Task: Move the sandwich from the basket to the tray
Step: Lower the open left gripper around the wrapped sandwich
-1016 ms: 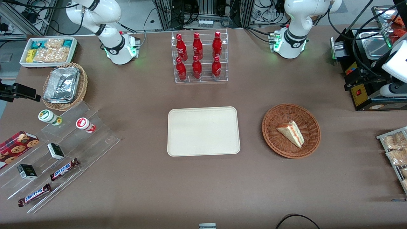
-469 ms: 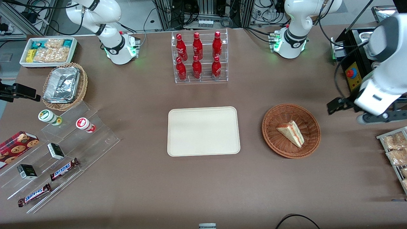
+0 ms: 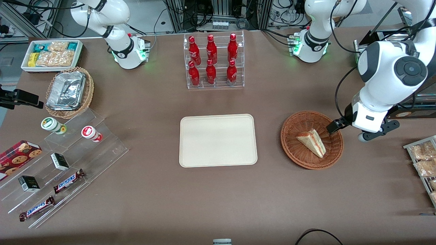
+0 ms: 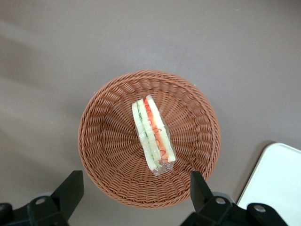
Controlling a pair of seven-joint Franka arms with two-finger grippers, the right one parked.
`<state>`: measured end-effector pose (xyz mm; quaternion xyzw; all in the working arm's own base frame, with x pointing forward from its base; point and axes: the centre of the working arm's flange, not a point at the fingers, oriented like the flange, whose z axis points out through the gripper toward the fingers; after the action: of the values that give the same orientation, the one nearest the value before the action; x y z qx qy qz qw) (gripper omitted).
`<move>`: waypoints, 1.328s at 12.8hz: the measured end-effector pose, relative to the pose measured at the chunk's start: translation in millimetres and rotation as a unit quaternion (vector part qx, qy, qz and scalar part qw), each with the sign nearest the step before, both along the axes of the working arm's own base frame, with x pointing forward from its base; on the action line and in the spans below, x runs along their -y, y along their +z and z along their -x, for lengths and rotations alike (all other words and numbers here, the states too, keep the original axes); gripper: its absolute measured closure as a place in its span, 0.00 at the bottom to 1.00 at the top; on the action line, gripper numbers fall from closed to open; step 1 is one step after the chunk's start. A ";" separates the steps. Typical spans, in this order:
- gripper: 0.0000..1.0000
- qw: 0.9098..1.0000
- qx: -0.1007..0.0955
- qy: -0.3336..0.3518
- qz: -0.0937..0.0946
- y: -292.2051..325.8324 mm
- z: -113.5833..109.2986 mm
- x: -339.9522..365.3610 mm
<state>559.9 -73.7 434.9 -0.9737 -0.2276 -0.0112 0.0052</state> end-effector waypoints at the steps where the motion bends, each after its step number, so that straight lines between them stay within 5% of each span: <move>1: 0.00 1.000 -0.001 0.030 0.000 -9.2 3.1 -0.3; 7: 0.00 0.991 0.019 0.131 0.011 -70.4 24.6 16.4; 17: 0.00 0.989 0.014 0.144 0.025 -128.9 14.7 27.5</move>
<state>545.2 -101.2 305.9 -0.9301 -0.3662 -0.0182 -0.0212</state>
